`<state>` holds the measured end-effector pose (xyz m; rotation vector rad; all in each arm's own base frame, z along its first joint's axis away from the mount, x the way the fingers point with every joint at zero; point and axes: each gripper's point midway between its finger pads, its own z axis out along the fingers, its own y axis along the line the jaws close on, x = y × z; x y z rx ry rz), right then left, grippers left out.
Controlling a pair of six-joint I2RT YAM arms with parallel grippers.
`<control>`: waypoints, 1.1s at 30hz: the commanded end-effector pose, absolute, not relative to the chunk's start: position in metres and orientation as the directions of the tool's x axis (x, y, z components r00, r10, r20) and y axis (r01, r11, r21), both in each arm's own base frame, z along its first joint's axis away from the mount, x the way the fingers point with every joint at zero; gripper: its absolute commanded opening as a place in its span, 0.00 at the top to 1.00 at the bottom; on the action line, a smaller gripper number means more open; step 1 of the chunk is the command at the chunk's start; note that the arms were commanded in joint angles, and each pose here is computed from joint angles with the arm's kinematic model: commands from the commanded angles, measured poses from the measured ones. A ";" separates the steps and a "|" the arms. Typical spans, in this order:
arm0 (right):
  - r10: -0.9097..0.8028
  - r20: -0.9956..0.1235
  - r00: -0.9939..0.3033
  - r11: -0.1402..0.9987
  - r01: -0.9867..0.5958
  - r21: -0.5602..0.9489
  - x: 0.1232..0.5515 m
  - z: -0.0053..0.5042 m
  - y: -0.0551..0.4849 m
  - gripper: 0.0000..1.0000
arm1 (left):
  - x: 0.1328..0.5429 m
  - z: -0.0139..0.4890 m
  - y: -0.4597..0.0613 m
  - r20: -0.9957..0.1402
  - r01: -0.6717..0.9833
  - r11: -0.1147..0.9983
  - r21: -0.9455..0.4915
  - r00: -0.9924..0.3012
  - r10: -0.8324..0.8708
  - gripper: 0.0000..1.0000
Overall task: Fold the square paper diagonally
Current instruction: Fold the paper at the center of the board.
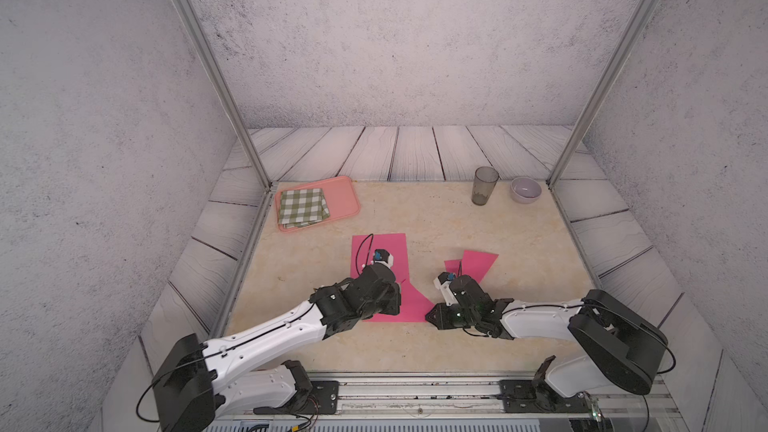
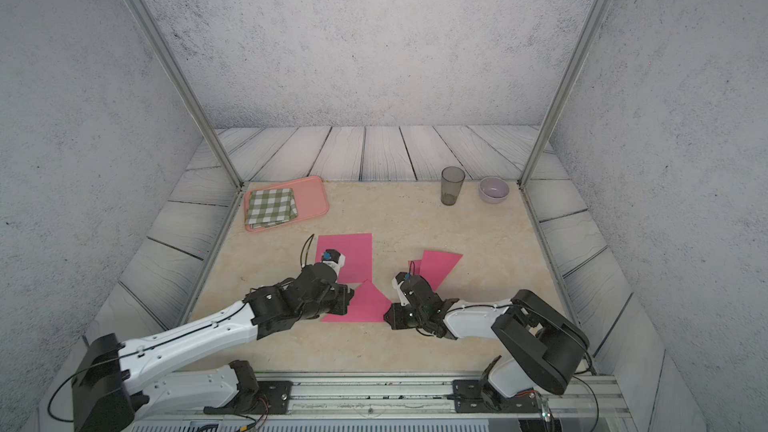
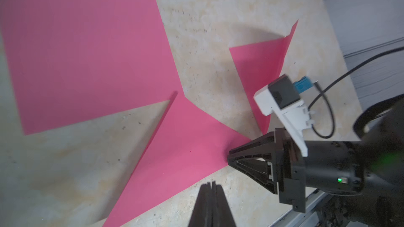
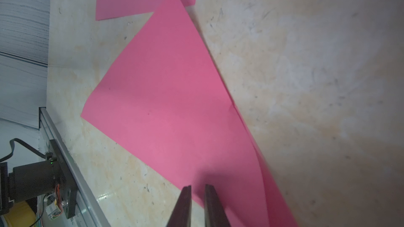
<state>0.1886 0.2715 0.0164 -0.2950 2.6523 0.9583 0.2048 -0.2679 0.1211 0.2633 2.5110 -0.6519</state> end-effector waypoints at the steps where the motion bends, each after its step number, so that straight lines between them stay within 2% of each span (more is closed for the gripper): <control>1: -0.139 -0.181 -0.974 0.863 -0.209 0.460 0.156 -0.032 0.231 0.83 | 0.205 0.105 -0.293 -0.502 0.356 0.836 -0.418 -0.857 0.114 1.00; 16: -0.138 -0.163 -0.977 0.866 -0.199 0.458 0.151 -0.037 0.227 0.83 | 0.200 0.016 -0.284 -0.387 0.306 0.899 -0.313 -0.906 0.174 1.00; 33: -0.122 -0.151 -0.981 0.874 -0.178 0.452 0.146 -0.040 0.220 0.82 | 0.185 -0.045 -0.259 -0.286 0.231 0.943 -0.240 -0.945 0.159 1.00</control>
